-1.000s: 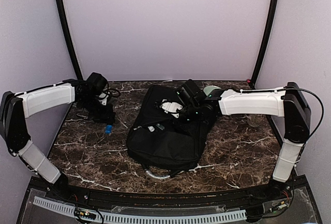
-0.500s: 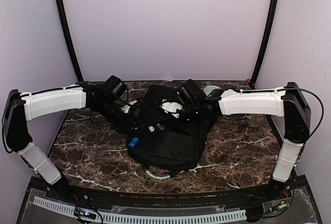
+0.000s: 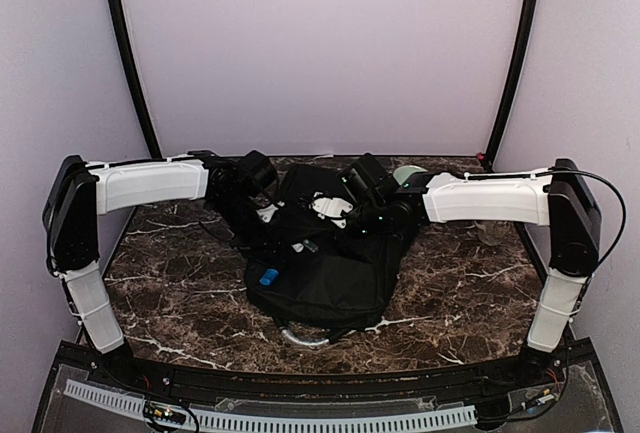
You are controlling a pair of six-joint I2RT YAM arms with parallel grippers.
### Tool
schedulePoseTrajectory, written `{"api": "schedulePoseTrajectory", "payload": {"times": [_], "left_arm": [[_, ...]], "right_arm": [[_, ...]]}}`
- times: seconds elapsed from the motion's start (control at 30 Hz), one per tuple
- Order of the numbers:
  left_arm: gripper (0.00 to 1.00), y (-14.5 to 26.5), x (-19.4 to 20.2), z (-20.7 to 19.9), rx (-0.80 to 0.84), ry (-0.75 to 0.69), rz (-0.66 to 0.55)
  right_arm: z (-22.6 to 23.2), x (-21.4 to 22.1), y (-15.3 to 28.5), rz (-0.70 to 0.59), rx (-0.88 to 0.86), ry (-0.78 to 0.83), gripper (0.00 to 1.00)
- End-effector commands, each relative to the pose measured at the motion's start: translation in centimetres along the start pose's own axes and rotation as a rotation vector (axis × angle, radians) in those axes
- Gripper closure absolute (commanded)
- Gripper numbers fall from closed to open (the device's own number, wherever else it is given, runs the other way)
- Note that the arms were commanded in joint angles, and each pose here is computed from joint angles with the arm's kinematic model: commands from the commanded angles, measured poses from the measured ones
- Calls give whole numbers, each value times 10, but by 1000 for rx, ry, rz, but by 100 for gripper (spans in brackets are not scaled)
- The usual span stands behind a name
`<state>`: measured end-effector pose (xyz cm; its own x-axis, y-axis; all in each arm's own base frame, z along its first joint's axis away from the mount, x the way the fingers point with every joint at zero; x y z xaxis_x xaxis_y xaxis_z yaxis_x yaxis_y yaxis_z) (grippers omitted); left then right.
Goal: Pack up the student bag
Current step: Place the pen in the upper front pocket of the bag.
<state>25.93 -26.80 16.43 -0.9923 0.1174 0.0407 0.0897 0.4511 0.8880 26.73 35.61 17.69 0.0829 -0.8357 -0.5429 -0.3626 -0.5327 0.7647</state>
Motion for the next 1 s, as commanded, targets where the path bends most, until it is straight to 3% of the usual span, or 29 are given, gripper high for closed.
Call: {"api": "schedulePoseTrajectory", "payload": {"times": [0.0, 0.3, 0.5, 0.73, 0.97], "left_arm": [[80, 8, -14, 5, -117, 56, -78], [80, 11, -51, -45, 105, 33, -325], [74, 18, -52, -66, 281, 0, -363], [58, 30, -22, -45, 175, 22, -302], [55, 58, 15, -25, 84, -2, -291]], "right_arm": [[15, -18, 10, -87, -73, 25, 99], [15, -19, 11, -91, -73, 25, 99], [15, -19, 13, -91, -66, 26, 99], [15, -19, 13, -93, -67, 25, 99], [15, -20, 13, -96, -71, 26, 99]]}}
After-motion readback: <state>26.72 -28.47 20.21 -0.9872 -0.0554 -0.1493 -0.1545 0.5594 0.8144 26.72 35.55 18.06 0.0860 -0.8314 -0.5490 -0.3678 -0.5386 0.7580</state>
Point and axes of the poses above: each gripper's point midway between its finger pads, its own y axis back along the fingers, its own z axis along the line the jaws close on, x = y × z, the point moved 7 cm from there along y, back along the fingers, and after that the axes turned 14 degrees about y, right-handed, at the moved point
